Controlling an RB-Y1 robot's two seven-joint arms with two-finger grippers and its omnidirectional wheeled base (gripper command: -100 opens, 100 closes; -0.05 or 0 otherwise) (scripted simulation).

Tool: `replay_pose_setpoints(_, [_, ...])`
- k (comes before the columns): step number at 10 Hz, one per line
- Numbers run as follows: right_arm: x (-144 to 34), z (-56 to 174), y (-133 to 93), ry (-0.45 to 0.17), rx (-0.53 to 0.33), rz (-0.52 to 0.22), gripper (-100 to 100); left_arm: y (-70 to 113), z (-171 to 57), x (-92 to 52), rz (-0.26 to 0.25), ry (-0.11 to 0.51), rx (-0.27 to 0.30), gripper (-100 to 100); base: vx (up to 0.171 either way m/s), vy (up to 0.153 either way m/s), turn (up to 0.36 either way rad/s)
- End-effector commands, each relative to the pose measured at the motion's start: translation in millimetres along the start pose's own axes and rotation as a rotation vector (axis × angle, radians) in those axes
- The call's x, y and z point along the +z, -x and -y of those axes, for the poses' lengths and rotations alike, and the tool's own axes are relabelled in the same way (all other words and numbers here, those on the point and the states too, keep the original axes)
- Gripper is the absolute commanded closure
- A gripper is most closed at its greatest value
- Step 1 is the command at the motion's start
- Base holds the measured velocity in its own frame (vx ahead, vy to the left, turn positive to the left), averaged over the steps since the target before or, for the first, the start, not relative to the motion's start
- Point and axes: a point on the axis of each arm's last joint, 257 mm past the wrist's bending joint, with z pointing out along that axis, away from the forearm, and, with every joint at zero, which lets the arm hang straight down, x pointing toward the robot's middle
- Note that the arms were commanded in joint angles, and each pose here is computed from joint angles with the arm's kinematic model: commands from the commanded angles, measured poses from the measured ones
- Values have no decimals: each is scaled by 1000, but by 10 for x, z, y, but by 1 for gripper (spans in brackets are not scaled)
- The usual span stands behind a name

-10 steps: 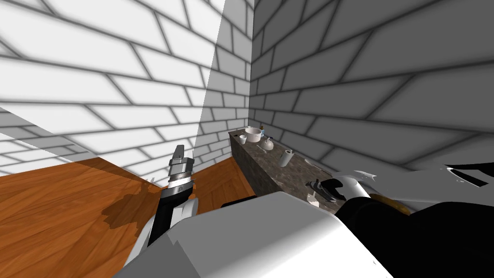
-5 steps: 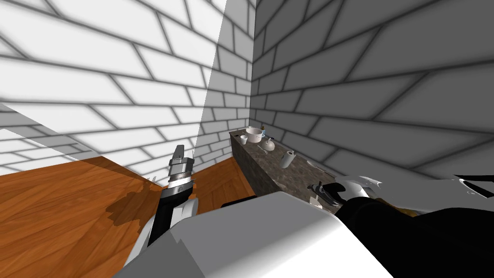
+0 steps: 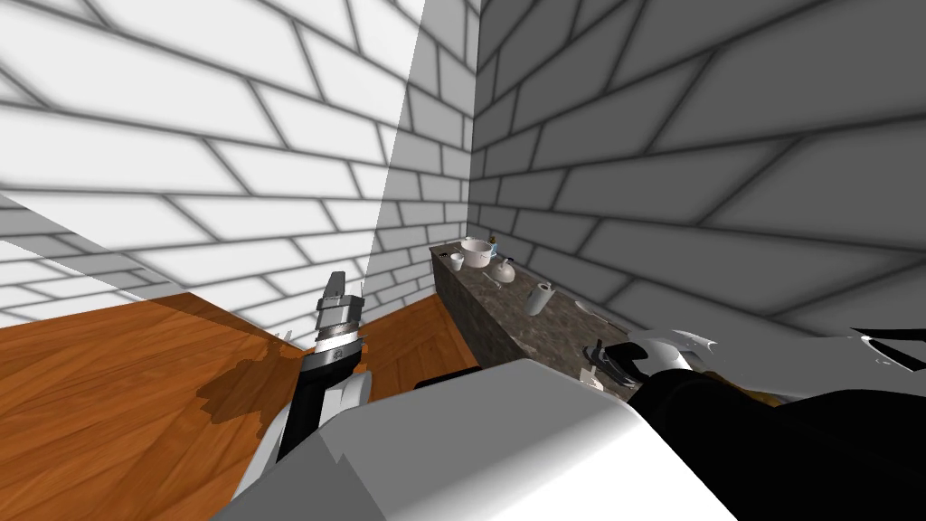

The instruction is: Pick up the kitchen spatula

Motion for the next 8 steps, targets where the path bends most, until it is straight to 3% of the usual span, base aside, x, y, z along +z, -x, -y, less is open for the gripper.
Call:
replay_pose_setpoints(1, [0, 0, 0, 0, 0, 0, 100, 0, 0, 0, 0, 0, 0, 0, 0, 0, 0])
replay_pose_setpoints(2, [0, 0, 0, 0, 0, 0, 0, 0, 0, 0, 0, 0, 0, 0, 0, 0, 0])
replay_pose_setpoints(3, [-55, -71, 23, 2, -6, 0, 100, 0, 0, 0, 0, 0, 0, 0, -15, 3, -42])
replay_pose_setpoints(8, [-161, -206, 64, 3, -17, -1, 100, 0, 0, 0, 0, 0, 0, 0, -23, 1, -27])
